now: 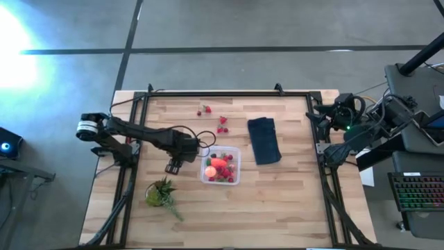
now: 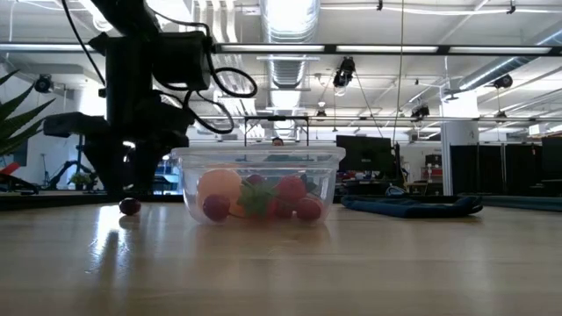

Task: Pick and placing Produce into tupperware
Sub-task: Put the red cherry into the transparent bin

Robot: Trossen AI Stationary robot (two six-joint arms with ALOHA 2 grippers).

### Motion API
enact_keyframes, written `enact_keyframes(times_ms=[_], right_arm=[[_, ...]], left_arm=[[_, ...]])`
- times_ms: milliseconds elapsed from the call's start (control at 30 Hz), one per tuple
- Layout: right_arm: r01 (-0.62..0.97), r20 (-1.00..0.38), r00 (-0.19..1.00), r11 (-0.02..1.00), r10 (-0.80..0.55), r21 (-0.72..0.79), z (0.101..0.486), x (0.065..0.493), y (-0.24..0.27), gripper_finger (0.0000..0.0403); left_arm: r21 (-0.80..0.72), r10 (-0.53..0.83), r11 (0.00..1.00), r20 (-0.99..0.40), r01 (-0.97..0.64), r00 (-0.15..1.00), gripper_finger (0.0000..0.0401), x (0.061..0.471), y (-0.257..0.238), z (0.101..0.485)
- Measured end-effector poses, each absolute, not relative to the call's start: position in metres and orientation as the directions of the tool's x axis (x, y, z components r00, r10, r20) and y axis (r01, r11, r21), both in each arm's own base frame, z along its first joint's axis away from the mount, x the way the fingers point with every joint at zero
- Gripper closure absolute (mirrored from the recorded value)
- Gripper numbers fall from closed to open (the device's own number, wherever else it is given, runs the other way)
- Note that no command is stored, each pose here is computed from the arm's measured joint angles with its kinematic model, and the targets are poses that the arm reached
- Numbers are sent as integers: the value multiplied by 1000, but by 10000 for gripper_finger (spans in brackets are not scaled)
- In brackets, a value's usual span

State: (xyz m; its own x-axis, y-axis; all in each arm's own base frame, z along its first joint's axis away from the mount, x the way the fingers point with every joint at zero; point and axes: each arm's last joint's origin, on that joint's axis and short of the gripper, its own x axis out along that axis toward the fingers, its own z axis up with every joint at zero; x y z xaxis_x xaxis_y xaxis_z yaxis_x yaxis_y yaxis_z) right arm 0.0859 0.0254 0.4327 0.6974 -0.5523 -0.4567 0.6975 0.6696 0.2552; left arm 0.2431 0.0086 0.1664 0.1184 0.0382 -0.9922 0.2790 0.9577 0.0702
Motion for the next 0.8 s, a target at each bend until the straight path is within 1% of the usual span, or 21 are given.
enact_keyframes(times_ms=[200, 433, 500, 567, 800], right_arm=[[698, -456, 697, 670, -553, 255, 433, 86, 25, 177], [701, -447, 696, 667, -562, 253, 433, 86, 25, 177], [703, -442, 695, 665, -567, 252, 433, 86, 25, 177], [703, -440, 695, 665, -568, 252, 433, 86, 25, 177], [703, -440, 695, 664, -568, 252, 433, 86, 25, 177]], left_arm=[[74, 40, 960, -991, 270, 130, 231, 241, 9, 158], [66, 40, 965, -994, 253, 106, 231, 242, 9, 151], [64, 39, 965, -994, 254, 99, 236, 243, 9, 149], [61, 37, 965, -995, 254, 97, 249, 245, 9, 149], [59, 34, 965, -994, 255, 100, 318, 245, 9, 149]])
